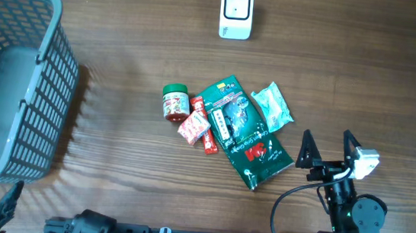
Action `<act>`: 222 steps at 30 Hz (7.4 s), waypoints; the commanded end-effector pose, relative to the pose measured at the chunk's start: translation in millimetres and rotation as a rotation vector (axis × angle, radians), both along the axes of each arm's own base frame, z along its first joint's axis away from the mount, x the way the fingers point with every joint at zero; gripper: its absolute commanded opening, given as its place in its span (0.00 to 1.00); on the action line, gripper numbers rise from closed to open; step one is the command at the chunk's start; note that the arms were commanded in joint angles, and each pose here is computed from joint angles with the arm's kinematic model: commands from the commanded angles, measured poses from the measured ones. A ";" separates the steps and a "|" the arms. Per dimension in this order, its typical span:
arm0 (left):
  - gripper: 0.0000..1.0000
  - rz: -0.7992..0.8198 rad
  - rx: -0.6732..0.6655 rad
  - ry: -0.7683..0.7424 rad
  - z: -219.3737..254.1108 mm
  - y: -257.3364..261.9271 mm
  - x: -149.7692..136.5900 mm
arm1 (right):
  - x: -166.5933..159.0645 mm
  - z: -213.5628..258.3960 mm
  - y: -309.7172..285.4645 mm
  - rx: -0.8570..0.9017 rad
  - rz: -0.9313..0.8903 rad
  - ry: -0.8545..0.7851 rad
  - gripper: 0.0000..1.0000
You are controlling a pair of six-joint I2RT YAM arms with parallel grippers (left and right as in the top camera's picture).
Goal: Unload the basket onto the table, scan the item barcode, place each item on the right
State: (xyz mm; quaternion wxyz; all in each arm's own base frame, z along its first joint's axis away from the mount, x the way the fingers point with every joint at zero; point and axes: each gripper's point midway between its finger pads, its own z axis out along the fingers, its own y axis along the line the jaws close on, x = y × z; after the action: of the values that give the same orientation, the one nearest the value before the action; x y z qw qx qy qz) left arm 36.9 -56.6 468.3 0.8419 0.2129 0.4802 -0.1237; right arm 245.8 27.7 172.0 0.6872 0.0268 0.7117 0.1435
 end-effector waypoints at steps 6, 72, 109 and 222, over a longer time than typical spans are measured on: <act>1.00 0.233 0.003 -0.170 28.1 30.6 -6.5 | -0.3 2.0 0.3 0.005 0.001 -0.009 1.00; 1.00 0.211 0.418 0.921 -349.3 -1.2 139.3 | 52.2 -100.7 203.8 -0.731 0.219 1.148 0.79; 1.00 0.211 0.418 0.921 -349.3 -1.2 139.3 | 50.1 23.0 275.0 1.096 -0.493 2.150 0.04; 1.00 0.211 0.418 0.921 -349.3 -1.2 139.2 | 141.7 -46.7 67.8 0.541 -0.091 1.642 0.04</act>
State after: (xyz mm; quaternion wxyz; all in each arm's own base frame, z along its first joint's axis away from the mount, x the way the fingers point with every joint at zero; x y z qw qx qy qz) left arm 175.2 -59.2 120.3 0.4897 0.2483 0.8354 -0.0265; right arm 378.9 91.4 76.0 -0.0276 0.0842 0.9805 0.1755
